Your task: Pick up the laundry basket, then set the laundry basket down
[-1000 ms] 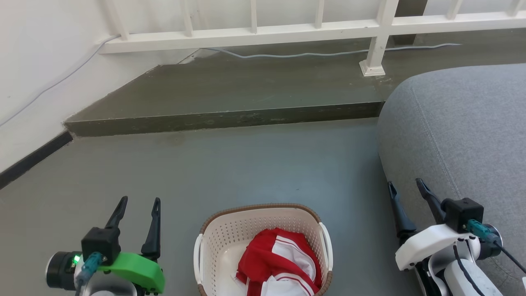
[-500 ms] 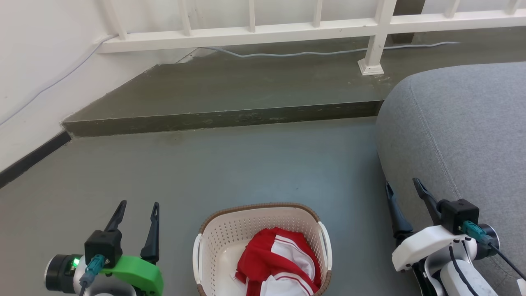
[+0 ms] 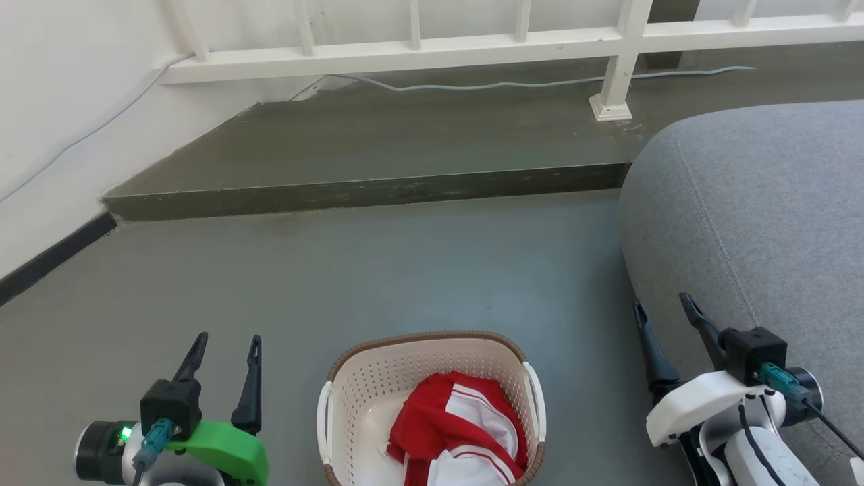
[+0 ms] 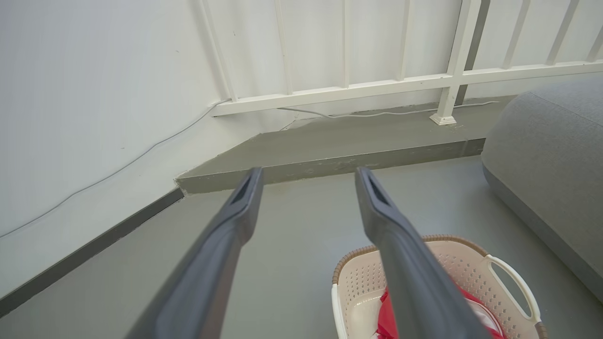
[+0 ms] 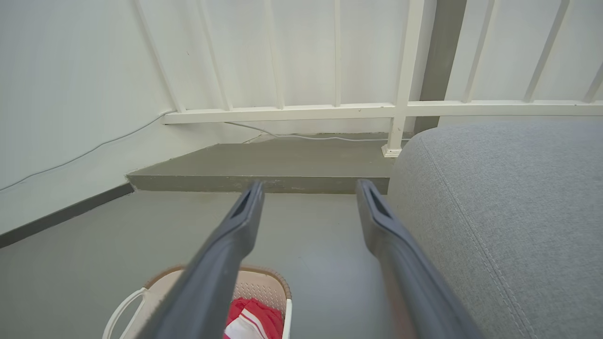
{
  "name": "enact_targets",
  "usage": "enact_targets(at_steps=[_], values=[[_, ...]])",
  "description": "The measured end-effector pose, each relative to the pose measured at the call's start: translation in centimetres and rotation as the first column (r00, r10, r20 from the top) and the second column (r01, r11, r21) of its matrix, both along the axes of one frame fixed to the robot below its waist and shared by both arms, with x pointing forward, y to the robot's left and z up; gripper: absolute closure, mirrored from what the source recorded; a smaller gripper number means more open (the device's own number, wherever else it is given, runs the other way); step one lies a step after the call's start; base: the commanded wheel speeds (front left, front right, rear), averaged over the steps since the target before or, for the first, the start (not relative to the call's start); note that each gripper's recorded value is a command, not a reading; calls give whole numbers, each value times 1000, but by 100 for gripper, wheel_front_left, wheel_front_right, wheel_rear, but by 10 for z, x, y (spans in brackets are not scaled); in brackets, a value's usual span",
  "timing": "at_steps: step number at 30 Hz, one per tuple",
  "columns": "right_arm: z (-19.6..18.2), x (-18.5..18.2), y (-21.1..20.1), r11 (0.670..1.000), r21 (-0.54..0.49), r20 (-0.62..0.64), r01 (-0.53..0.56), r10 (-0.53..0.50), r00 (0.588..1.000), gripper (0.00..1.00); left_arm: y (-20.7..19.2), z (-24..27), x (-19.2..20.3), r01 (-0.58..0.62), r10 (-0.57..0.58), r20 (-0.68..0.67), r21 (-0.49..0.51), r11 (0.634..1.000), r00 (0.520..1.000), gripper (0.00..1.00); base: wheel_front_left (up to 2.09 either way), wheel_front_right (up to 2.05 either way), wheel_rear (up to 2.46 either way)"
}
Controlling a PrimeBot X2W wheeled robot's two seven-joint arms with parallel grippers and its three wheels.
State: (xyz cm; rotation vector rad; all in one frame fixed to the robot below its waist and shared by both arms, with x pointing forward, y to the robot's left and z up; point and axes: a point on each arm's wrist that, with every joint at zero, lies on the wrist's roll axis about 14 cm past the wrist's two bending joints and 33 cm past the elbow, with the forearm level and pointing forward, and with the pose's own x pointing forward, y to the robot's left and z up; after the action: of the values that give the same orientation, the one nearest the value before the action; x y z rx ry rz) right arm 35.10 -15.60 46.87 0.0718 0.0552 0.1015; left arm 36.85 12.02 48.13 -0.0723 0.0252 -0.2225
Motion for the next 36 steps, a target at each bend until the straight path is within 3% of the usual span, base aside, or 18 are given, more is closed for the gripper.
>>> enact_targets(at_steps=[18,36], values=[[-38,9,4,1000,1,-119,0,0,993,0,-9,-17,21,36,-36,-44,3,999,998,0,0,0,0],[-88,65,15,1000,11,-238,-20,21,971,0,-22,-79,66,95,-97,-193,-20,995,976,0,0,0,0]])
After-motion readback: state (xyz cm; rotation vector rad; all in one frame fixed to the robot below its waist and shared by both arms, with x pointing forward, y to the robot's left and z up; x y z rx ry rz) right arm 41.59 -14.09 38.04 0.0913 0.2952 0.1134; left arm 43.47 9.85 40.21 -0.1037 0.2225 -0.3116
